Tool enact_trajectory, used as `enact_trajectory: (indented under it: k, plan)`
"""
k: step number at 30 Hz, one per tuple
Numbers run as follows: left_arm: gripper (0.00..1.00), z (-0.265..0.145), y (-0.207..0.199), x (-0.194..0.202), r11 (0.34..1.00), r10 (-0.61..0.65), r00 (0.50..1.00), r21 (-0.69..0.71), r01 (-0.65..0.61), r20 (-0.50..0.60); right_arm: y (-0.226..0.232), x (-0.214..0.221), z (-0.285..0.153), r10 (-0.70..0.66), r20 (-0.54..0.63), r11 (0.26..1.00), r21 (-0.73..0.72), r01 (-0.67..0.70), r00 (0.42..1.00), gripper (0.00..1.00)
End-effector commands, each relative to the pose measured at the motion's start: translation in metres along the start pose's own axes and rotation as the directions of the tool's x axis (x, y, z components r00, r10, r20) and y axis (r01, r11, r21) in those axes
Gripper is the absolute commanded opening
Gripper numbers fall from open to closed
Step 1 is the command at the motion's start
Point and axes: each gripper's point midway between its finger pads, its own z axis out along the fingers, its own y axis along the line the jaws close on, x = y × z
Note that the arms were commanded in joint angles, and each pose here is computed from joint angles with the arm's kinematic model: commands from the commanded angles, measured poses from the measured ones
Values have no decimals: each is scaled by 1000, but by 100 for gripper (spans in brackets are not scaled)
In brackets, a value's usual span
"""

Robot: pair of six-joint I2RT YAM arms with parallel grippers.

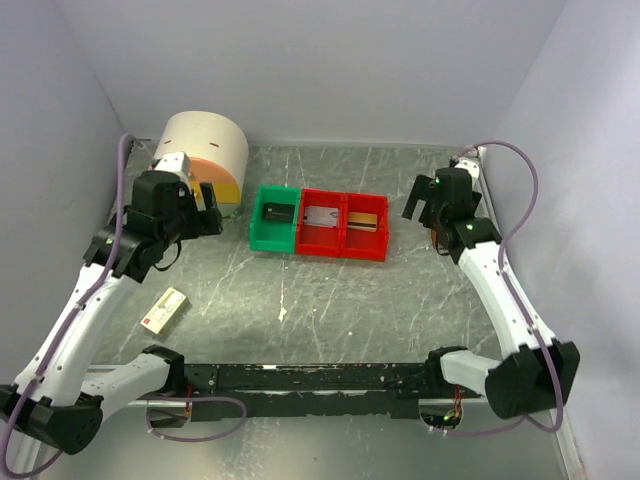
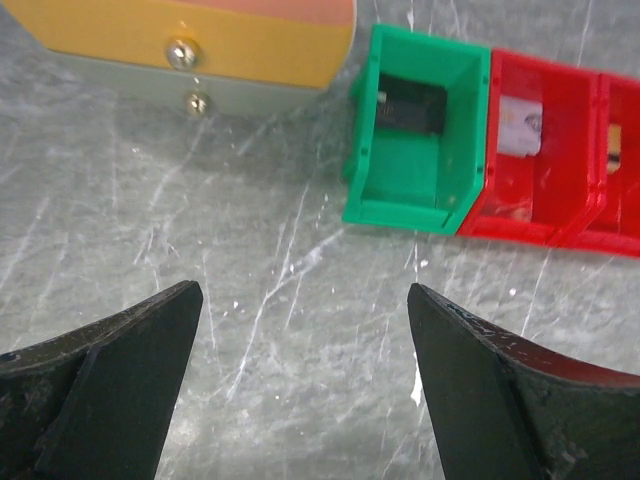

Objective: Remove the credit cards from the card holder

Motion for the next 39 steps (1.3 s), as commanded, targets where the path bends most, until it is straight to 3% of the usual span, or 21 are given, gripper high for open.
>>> enact_trajectory:
  k: [1, 7, 16, 21, 27, 31, 39]
  plan:
    - [96, 12, -17, 30, 994, 74, 992, 93, -64, -104, -21, 21, 25, 73, -109, 996, 63, -66, 991, 100]
    - [96, 21, -14, 57, 990, 114, 981, 96, -100, -156, -58, 37, 55, 169, -175, 977, 157, -141, 970, 100]
    - [96, 25, -11, 72, 989, 117, 982, 107, -102, -147, -102, 53, 85, 250, -216, 942, 279, -186, 944, 98]
    - [96, 26, -10, 67, 983, 154, 984, 116, -142, -94, -119, 56, 107, 266, -231, 935, 298, -192, 936, 88]
    - [96, 27, 4, 68, 985, 168, 984, 58, -164, -63, -120, 61, 145, 253, -277, 942, 289, -171, 927, 68]
    - [95, 31, 12, 84, 985, 169, 982, 34, -166, -83, -126, 59, 168, 239, -290, 938, 316, -143, 927, 66]
    - [96, 37, 7, 77, 985, 167, 986, 52, -165, -28, -138, 64, 198, 193, -344, 936, 347, -67, 919, 57]
